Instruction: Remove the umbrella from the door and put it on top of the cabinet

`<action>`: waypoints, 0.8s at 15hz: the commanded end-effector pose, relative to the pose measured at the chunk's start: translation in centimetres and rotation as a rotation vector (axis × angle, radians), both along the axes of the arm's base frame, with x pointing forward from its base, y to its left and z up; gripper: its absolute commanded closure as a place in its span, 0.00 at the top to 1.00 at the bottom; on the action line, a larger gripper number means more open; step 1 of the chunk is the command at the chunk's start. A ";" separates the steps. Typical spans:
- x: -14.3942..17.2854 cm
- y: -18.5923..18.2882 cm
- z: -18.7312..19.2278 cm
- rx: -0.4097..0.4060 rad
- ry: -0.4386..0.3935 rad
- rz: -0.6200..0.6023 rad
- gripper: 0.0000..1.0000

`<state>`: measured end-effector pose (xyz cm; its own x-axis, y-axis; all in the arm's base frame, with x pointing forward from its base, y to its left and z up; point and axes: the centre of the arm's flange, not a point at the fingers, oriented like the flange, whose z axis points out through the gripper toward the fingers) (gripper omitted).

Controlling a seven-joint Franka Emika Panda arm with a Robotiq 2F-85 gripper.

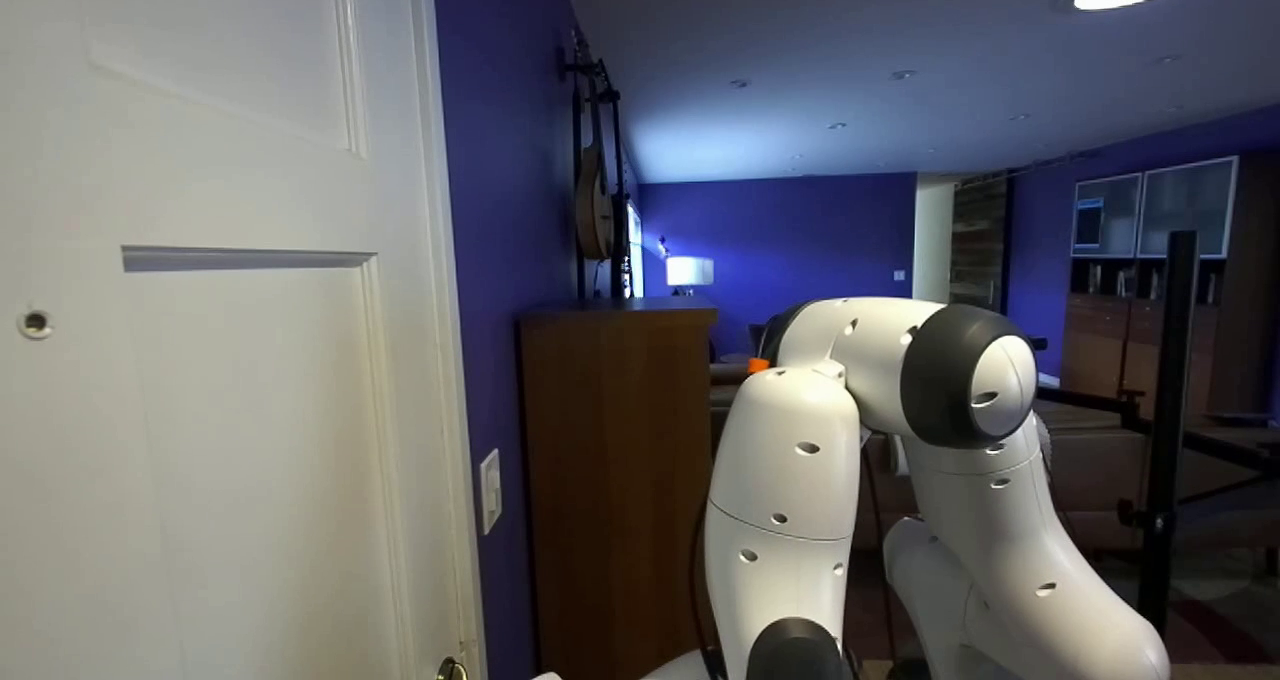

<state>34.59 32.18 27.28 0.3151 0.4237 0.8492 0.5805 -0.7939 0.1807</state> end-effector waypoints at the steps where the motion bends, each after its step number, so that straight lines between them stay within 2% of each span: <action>1: 0.0 0.1 1.3 0.030 -0.044 0.011 0.04; 8: -0.1 1.7 2.0 0.050 -0.073 0.070 0.04; 12: 0.0 1.9 2.8 0.085 -0.123 0.030 0.04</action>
